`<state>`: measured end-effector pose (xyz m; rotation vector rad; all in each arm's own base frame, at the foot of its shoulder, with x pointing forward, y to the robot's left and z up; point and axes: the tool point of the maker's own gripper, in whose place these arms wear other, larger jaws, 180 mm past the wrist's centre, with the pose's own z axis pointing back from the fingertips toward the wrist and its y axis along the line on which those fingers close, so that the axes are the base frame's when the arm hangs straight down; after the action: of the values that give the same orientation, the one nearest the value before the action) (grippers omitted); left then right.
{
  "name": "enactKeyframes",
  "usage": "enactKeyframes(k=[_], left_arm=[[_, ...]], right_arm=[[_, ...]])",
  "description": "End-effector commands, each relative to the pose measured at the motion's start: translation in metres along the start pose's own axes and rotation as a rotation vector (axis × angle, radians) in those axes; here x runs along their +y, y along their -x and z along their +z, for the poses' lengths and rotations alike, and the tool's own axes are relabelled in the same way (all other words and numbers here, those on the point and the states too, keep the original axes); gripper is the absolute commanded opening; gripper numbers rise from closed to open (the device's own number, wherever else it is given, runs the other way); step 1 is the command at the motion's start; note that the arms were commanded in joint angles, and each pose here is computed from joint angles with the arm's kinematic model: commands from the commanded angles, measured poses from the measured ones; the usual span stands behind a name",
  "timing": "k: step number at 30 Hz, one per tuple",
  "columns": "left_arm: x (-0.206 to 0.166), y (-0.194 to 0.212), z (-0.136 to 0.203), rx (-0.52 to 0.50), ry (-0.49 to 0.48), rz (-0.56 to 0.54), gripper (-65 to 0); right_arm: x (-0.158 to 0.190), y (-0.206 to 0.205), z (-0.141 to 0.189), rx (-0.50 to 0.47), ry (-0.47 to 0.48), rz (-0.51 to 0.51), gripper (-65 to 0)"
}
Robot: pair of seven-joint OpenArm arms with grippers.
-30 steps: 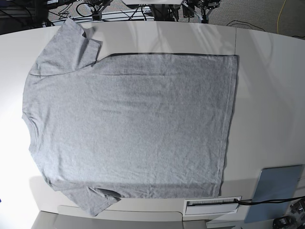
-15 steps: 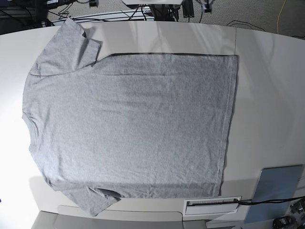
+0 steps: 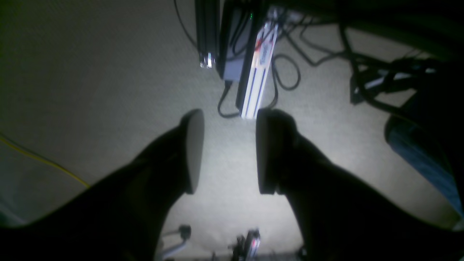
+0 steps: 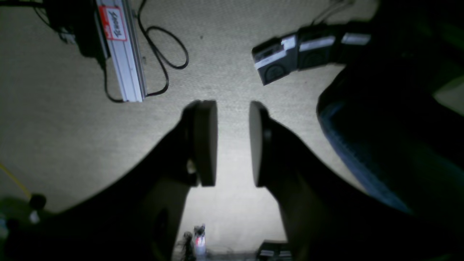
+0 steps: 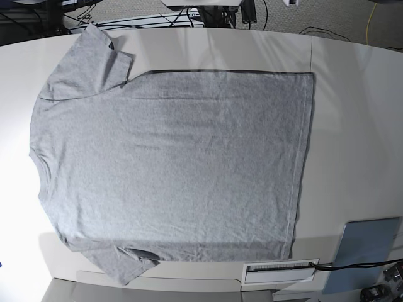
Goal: Fold the T-shirt properly
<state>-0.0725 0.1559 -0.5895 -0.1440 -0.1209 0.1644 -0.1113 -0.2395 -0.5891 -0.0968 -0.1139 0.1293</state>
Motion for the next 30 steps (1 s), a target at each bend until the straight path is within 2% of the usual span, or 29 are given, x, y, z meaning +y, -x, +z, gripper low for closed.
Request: enactKeyframes(k=[1, 5, 8, 14, 17, 20, 26, 30], left_arm=[[0.005, 0.004, 0.011, -0.005, -0.007, -0.011, -39.6], [0.012, -0.013, 0.043, -0.08, -0.033, -0.083, -39.6], [0.01, -0.037, 0.068, -0.15, 0.005, -0.185, -39.6], [0.012, -0.095, 0.125, -0.3, -0.015, -0.399, -39.6], [0.006, -0.12, 0.156, -0.362, -0.035, -0.542, -39.6], [-0.002, -0.146, 0.183, -0.419, -0.073, -0.702, -39.6], [-0.02, -0.208, 0.227, -0.588, -0.208, -1.045, -39.6], [-0.033, -0.236, 0.243, -0.693, -0.243, -1.214, -38.3]], right_arm=[[-0.012, 0.003, 0.011, -0.013, 0.018, 0.009, -49.1], [-0.029, -0.016, 0.048, -0.1, 0.029, 0.074, -49.1], [-0.036, -0.039, 0.081, -0.183, 0.025, 0.165, -49.1], [-0.026, -0.084, 0.145, -0.312, -0.024, 0.33, -49.1], [-0.02, -0.105, 0.171, -0.355, -0.03, 0.417, -49.1], [-0.022, -0.133, 0.193, -0.425, 0.05, 0.532, -49.1], [-0.044, -0.193, 0.236, -0.578, 0.353, 0.704, -49.1], [-0.055, -0.221, 0.266, -0.669, 0.536, 0.773, -49.0]])
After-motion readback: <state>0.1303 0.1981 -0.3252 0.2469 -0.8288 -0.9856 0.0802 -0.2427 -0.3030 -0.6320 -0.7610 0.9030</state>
